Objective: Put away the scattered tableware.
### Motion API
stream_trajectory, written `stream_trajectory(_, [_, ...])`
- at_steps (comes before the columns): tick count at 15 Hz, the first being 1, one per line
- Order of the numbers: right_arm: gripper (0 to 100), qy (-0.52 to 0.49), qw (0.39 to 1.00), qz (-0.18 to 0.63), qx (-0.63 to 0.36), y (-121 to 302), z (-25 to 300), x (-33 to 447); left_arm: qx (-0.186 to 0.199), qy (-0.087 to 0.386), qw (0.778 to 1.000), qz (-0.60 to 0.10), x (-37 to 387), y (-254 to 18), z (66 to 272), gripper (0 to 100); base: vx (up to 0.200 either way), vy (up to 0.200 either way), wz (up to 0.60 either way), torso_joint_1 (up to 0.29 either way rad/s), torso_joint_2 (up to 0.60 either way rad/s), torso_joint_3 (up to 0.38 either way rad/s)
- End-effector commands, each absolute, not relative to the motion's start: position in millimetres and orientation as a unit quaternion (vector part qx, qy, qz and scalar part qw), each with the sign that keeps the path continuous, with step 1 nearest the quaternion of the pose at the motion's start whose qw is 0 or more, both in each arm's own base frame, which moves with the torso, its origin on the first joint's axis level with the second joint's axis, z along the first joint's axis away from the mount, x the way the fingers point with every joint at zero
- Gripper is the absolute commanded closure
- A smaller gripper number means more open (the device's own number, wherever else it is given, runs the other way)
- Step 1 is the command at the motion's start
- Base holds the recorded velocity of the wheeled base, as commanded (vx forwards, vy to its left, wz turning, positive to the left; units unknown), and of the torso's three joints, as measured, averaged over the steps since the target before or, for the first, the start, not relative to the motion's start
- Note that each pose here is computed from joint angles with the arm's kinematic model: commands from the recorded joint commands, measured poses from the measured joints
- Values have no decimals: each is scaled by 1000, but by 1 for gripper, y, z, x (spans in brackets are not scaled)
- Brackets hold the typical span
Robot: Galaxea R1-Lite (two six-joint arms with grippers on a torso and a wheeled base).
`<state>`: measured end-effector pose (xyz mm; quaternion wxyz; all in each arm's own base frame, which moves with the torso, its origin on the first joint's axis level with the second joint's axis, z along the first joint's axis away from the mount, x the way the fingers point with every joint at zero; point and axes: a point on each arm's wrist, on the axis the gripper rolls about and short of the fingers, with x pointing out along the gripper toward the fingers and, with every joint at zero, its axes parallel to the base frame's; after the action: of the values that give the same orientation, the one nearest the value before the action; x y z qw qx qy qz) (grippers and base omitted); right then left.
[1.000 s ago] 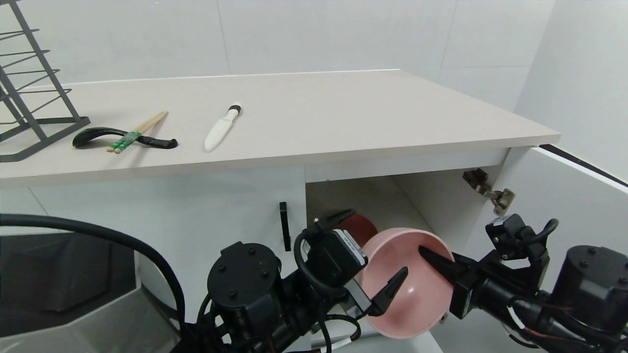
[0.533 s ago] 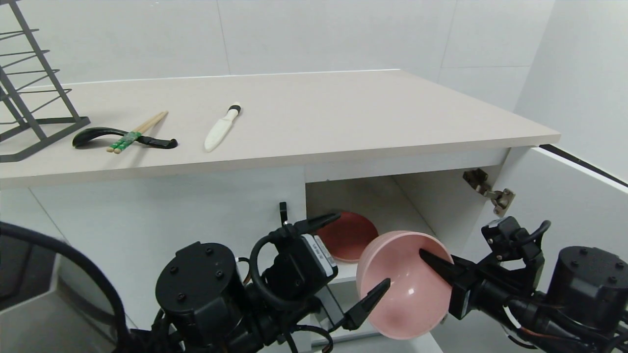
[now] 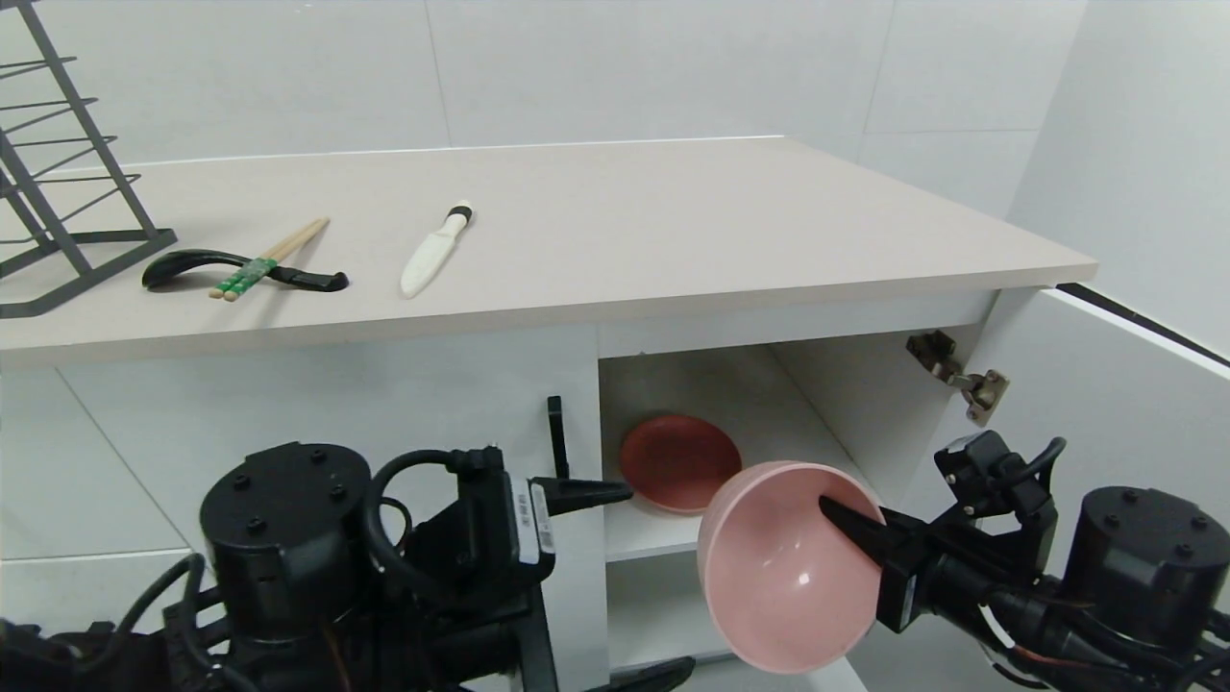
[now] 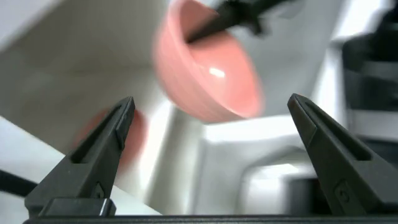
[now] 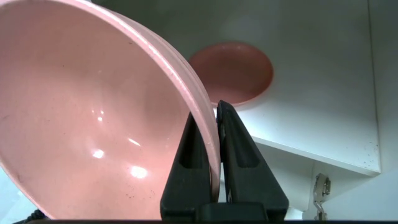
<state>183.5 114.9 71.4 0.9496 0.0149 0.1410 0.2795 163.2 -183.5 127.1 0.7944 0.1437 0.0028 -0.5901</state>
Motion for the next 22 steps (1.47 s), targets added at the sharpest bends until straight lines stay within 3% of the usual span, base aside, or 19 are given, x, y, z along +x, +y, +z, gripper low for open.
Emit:
stream_trajectory(1, [100,144,949,280,14,115,70,184,139,-17,797,-587,150,-164,140,0,0,0,0,0,0,0])
stream_trajectory(3, [100,145,949,280,14,115,70,184,139,-23,801,-581,144,-154,143,0,0,0,0,0,0,0])
stream_trajectory(6, [100,150,948,280,12,116,68,184,136,-48,831,-537,140,-128,156,0,0,0,0,0,0,0])
stream_trajectory(12, [100,152,948,281,11,115,67,182,150,-26,851,-503,124,-106,141,0,0,0,0,0,0,0])
stream_trajectory(17, [100,153,947,282,11,115,67,181,144,-46,873,-464,112,-86,147,0,0,0,0,0,0,0])
stream_trajectory(22, [100,158,947,280,15,115,66,180,135,-44,919,-367,100,-58,144,0,0,0,0,0,0,0])
